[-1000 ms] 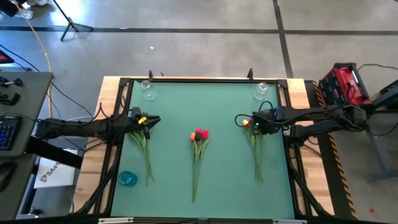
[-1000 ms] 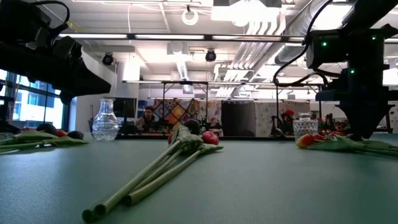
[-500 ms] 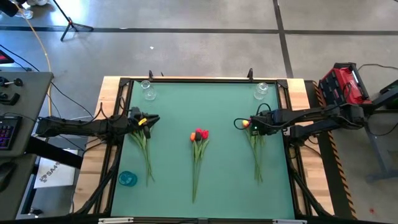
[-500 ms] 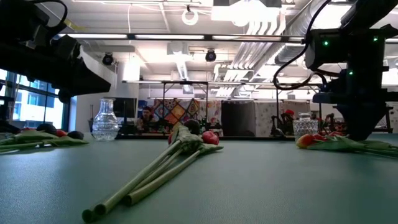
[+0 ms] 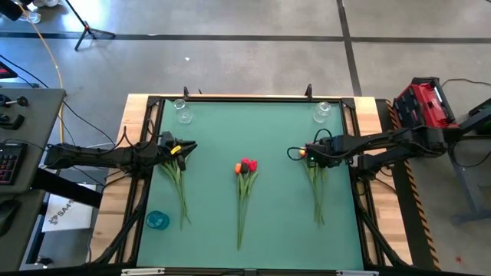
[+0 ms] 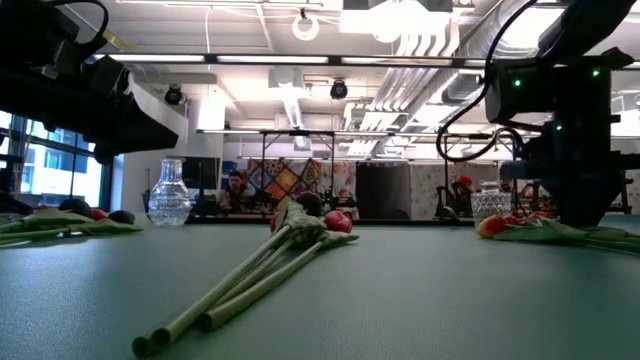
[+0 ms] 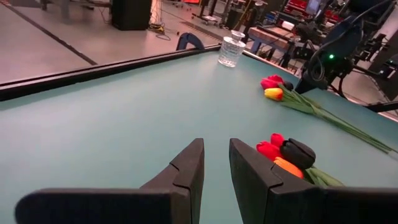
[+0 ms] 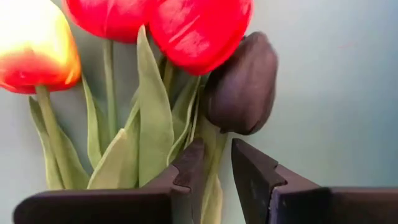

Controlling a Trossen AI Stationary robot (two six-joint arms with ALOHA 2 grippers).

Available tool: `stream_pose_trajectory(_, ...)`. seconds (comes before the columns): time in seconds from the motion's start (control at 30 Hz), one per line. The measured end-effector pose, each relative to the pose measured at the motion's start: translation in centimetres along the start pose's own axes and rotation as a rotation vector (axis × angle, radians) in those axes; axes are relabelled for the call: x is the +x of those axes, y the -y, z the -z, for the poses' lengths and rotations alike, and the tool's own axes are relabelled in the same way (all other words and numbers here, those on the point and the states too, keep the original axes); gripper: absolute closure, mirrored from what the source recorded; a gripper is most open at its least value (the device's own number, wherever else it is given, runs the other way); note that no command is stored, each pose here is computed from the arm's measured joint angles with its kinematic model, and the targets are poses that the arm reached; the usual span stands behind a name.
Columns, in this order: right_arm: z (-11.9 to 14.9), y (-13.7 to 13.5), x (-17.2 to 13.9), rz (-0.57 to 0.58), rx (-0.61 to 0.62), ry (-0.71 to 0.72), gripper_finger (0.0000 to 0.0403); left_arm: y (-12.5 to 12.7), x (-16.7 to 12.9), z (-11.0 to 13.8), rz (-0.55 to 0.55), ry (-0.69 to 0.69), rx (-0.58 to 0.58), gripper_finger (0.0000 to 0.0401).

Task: Sort flowers into vase by color
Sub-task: Put the black tulip into the right transparent vase

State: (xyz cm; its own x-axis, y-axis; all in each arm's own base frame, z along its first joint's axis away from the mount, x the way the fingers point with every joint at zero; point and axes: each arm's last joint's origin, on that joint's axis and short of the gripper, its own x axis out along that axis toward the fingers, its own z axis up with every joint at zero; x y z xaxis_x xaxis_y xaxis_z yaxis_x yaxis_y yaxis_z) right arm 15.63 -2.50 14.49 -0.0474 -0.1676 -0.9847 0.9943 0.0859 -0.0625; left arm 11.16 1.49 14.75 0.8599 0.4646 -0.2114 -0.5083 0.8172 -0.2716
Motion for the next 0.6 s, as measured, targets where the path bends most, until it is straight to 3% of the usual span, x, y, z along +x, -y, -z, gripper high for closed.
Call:
stream_pose_trajectory(0.17, 0.1, -0.4, 0.7, 0.043, -0.008, -0.016, 0.0343, 0.0, 0.0, 0.0, 0.000, 0.000, 0.004, 0.0339)
stream_pose_trajectory(0.33, 0.1, -0.4, 0.4, 0.028, -0.043, -0.015, 0.0395, 0.0, 0.0, 0.0, 0.010, -0.005, 0.027, 0.0339)
stream_pose_trajectory(0.6, -0.9, -0.3, -4.3, -0.058, -0.061, 0.105, 0.0399, 0.0, 0.2, 0.4, -0.004, -0.040, 0.045, 0.0339)
